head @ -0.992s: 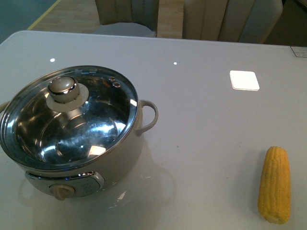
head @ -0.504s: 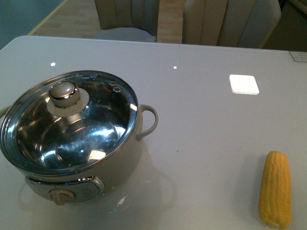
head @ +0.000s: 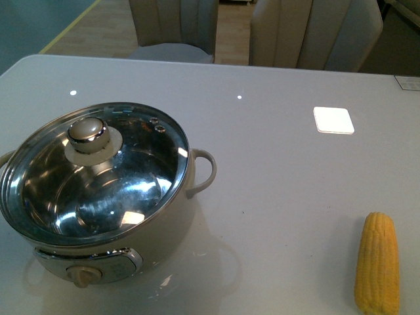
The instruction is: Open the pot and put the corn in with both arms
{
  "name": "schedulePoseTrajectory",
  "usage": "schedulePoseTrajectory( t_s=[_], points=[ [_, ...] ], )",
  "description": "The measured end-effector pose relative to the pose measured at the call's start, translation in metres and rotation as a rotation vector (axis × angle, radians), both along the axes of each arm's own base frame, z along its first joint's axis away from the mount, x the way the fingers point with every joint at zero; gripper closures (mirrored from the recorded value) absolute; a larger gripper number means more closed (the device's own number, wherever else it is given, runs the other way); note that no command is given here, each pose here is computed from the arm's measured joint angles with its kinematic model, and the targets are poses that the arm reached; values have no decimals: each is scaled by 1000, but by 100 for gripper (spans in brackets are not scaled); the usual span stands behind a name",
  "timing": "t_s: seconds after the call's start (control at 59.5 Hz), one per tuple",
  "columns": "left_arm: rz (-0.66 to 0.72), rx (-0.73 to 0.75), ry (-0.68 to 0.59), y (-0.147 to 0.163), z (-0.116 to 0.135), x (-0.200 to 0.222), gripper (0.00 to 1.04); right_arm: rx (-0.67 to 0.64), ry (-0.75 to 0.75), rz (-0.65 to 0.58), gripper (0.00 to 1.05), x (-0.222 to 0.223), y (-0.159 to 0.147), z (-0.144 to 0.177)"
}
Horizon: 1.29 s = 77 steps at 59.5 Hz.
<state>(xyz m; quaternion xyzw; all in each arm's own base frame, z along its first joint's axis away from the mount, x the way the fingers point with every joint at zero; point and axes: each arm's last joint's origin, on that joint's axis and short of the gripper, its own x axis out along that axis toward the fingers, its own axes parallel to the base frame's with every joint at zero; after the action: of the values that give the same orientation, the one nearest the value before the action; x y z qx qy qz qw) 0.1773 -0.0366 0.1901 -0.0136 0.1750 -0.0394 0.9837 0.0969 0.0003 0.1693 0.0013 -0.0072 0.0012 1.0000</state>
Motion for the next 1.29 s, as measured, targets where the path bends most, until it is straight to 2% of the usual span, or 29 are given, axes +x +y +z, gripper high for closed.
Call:
schedulePoseTrajectory(
  t_s=[0.235, 0.42, 0.605, 0.908, 1.11, 1.177, 1.295],
  points=[
    [2, 37, -35, -19, -18, 70, 7, 0, 0, 0, 9, 0, 0, 0],
    [2, 85, 26, -38, -49, 106, 7, 0, 0, 0, 9, 0, 0, 0],
    [-14, 90, 47, -54, -70, 122, 7, 0, 0, 0, 9, 0, 0, 0],
    [-21, 104, 85, -62, -106, 125, 7, 0, 0, 0, 9, 0, 0, 0],
    [3, 99, 87, -63, -116, 125, 7, 0, 0, 0, 9, 0, 0, 0],
    [6, 97, 80, -64, -117, 125, 13, 0, 0, 0, 9, 0, 0, 0],
    [12, 90, 77, -65, -119, 125, 31, 0, 0, 0, 9, 0, 0, 0]
  ],
)
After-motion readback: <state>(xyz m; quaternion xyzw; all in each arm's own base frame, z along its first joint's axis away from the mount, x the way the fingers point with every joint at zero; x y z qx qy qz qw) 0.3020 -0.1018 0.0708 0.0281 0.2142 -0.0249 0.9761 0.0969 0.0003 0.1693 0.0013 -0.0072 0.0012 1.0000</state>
